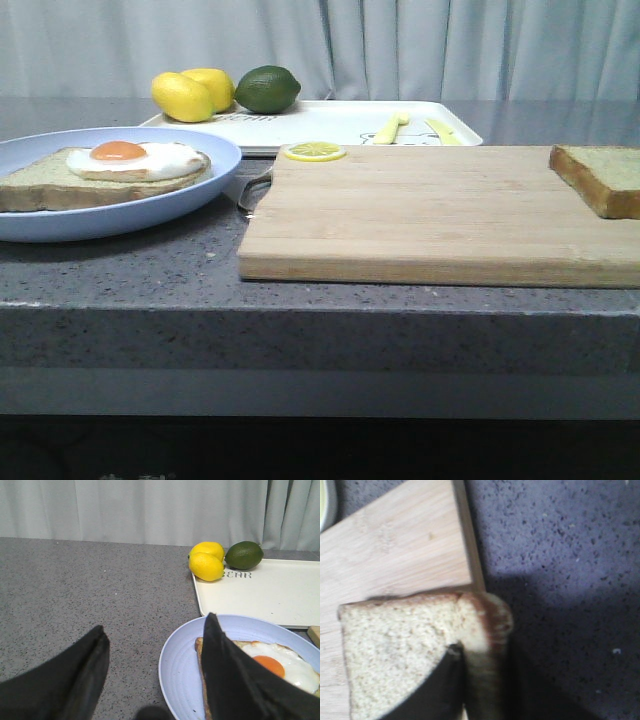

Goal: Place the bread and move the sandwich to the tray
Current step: 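Lift the bread with the right gripper and carry it over the egg toast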

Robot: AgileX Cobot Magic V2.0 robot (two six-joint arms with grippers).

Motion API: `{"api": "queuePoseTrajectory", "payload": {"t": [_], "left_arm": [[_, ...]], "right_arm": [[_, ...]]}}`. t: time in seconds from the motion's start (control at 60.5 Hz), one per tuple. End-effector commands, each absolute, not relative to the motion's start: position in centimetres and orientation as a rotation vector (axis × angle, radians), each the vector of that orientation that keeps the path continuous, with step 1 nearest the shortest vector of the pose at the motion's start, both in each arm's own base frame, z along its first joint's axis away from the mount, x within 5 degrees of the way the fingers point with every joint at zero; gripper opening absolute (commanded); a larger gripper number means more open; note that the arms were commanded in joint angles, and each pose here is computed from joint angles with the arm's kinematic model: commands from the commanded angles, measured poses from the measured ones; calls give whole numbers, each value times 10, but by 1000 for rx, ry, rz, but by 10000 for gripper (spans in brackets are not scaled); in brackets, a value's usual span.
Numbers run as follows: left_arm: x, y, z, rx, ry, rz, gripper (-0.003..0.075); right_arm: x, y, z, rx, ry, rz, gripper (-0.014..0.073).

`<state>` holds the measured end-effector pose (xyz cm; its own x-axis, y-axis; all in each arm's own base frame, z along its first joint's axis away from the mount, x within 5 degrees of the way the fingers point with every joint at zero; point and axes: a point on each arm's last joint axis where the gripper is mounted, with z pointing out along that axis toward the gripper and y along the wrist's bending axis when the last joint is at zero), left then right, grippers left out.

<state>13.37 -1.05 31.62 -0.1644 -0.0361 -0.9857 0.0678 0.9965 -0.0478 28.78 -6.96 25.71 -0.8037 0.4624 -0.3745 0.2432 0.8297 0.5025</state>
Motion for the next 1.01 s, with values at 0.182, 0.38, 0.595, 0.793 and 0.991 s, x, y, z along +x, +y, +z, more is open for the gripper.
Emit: {"api": "queuePoseTrajectory", "payload": {"t": [0.182, 0.38, 0.595, 0.793, 0.991], "left_arm": [[135, -12, 337, 25, 1614, -116, 398], [135, -12, 337, 25, 1614, -116, 398], [135, -12, 337, 25, 1614, -116, 398], [135, -12, 337, 25, 1614, -116, 398], [135, -12, 337, 25, 1614, -116, 398]], "right_arm": [[271, -56, 315, 480, 2294, 684, -56], [266, -20, 343, 441, 2149, 997, -56], [275, 61, 355, 335, 2056, 1261, -56], [283, 149, 345, 326, 2060, 1408, -56], [306, 225, 333, 212, 2112, 1469, -56]]}}
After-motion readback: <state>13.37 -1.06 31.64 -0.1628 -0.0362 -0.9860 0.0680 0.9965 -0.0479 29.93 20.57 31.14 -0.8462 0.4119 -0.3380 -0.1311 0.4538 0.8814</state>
